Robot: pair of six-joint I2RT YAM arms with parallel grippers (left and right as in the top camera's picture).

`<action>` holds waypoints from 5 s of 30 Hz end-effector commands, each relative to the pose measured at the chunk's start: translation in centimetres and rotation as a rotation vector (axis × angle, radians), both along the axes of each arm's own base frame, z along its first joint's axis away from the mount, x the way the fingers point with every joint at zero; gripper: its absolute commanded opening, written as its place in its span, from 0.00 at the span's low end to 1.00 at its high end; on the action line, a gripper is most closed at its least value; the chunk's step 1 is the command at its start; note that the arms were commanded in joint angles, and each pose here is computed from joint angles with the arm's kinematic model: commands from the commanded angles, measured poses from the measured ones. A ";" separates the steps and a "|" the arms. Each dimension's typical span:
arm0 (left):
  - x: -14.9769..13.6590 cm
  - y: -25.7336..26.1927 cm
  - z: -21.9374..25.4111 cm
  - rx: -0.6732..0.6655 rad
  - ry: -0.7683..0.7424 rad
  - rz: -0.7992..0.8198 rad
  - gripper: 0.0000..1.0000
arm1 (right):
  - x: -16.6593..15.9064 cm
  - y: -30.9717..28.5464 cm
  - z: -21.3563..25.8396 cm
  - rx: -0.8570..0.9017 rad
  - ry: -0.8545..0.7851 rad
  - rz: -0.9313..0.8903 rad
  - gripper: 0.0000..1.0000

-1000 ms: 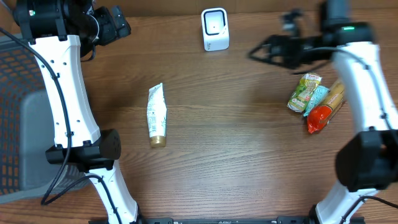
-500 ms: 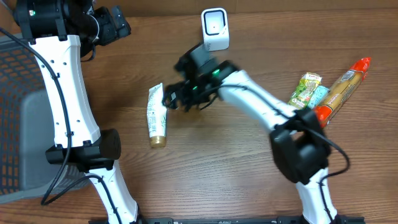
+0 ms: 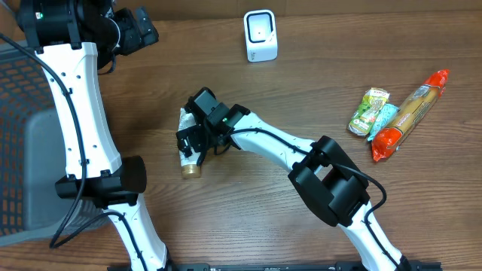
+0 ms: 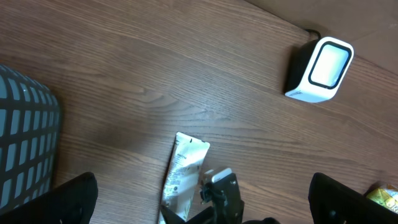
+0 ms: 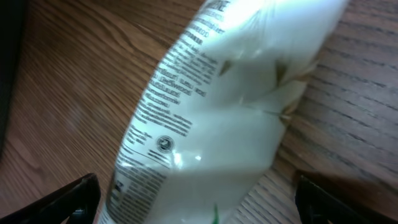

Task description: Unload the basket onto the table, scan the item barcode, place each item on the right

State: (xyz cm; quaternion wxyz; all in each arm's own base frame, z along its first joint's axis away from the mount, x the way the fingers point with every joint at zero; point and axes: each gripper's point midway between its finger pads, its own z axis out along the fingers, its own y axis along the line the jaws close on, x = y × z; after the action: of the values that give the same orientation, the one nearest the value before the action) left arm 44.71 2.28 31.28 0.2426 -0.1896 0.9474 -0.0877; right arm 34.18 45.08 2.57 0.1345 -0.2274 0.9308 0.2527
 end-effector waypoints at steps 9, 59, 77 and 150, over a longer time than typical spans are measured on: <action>-0.5 -0.3 1.1 0.018 -0.027 -0.020 1.00 | -0.3 -2.0 -4.0 -0.143 0.007 -0.041 0.61; -0.5 -0.3 1.1 0.018 -0.027 -0.020 1.00 | 9.0 -11.3 2.1 -0.088 0.084 -0.105 0.69; -0.5 -0.3 1.1 0.018 -0.027 -0.020 1.00 | -3.7 -11.9 4.8 -0.032 0.420 0.395 0.76; -0.5 -0.3 1.1 0.017 -0.027 -0.020 1.00 | 1.1 -20.1 0.0 -0.703 -0.093 0.019 0.23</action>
State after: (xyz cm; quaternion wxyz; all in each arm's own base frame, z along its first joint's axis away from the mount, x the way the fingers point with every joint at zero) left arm 44.71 2.29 31.26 0.2422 -0.1897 0.9475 -0.0875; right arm 32.70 23.93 1.87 0.0346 -0.1991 0.9751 -0.0911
